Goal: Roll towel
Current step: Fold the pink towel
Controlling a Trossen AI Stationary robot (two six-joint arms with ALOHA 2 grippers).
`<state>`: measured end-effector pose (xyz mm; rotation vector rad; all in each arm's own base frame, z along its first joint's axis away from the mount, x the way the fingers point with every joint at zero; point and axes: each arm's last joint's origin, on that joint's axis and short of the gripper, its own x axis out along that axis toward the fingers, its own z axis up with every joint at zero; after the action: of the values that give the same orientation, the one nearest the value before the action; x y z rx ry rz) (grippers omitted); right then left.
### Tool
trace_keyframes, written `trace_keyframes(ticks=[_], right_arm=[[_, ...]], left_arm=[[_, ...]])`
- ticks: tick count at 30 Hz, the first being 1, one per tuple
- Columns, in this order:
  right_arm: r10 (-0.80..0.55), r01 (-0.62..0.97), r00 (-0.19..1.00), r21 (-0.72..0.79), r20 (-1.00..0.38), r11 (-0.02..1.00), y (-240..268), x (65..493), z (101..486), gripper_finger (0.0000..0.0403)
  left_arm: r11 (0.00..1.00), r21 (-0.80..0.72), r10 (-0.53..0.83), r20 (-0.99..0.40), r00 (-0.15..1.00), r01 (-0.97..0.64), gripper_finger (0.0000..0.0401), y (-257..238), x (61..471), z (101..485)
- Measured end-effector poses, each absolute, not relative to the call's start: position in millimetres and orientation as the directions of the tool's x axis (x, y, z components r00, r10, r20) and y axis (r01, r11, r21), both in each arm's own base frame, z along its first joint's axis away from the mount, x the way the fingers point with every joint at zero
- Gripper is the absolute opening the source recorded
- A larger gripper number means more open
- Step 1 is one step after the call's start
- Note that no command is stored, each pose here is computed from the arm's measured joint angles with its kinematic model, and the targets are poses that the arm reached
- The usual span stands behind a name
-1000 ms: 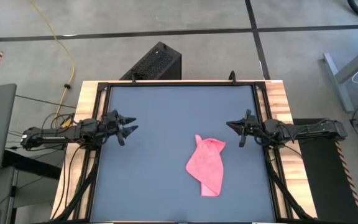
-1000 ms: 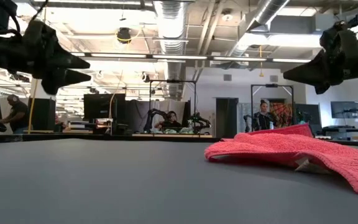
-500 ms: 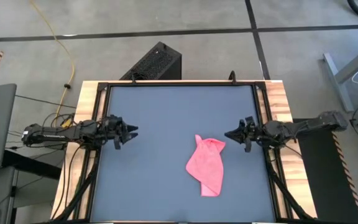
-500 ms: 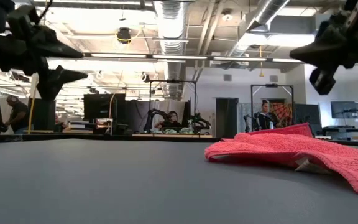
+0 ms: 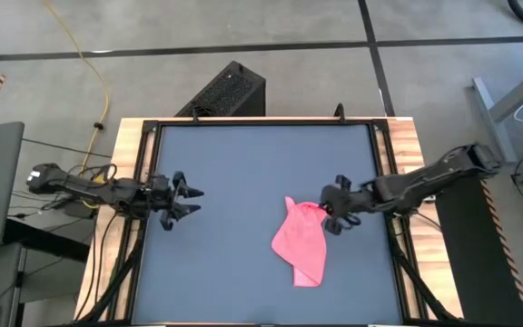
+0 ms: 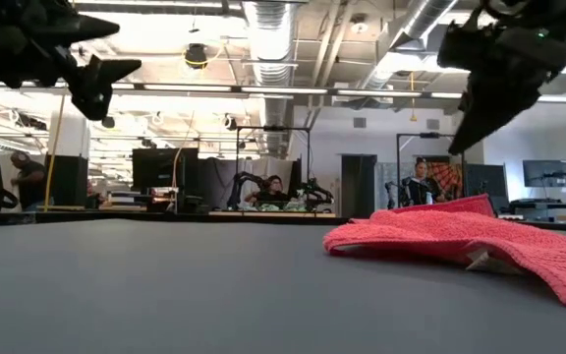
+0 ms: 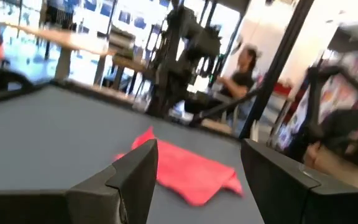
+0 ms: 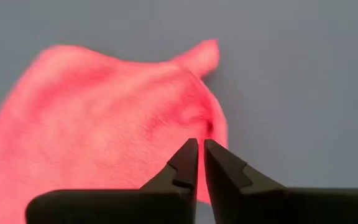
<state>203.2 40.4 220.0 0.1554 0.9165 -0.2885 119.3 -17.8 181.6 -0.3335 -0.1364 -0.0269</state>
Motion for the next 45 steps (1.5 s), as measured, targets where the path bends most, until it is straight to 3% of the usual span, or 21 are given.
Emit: trace_keyframes(ticks=[5, 14, 20, 26, 33, 38, 45], right_arm=[[-0.217, 0.322, 0.466, -0.065, -0.858, 0.945, 38.5, 223.2, 231.9, 0.0100], [-0.238, 0.296, 0.247, -0.161, -0.939, 0.941, 36.4, 237.3, 211.4, 0.0193], [-0.260, 0.277, 0.154, -0.211, -0.953, 0.937, 37.5, 243.2, 193.0, 0.0206], [-0.273, 0.269, 0.121, -0.233, -0.954, 0.935, 37.7, 245.7, 185.6, 0.0172], [-0.270, 0.284, 0.127, -0.225, -0.954, 0.932, 34.3, 246.1, 188.1, 0.0021], [-0.207, 0.279, 0.188, -0.150, -0.960, 0.949, 35.5, 260.1, 211.9, 0.0018], [-0.214, 0.238, 0.429, -0.119, -0.877, 0.964, 39.1, 289.8, 309.0, 0.0009]], left_arm=[[0.955, -0.296, -0.029, -0.036, 0.999, 0.017, 0.0222, -22.9, 138.9, 171.2], [0.969, -0.247, -0.072, -0.160, 0.984, 0.030, 0.0222, -36.4, 170.2, 178.3], [0.975, -0.221, -0.066, -0.211, 0.975, 0.018, 0.0222, -40.4, 183.2, 176.6], [0.983, -0.184, -0.062, -0.258, 0.964, 0.014, 0.0222, -41.9, 190.2, 170.8], [0.987, -0.160, -0.060, -0.287, 0.956, 0.014, 0.0222, -42.4, 192.4, 165.3], [0.987, -0.160, -0.055, -0.283, 0.957, 0.009, 0.0222, -42.3, 192.8, 165.4], [0.990, -0.142, 0.003, -0.166, 0.986, -0.027, 0.0222, -41.1, 195.5, 176.8]])
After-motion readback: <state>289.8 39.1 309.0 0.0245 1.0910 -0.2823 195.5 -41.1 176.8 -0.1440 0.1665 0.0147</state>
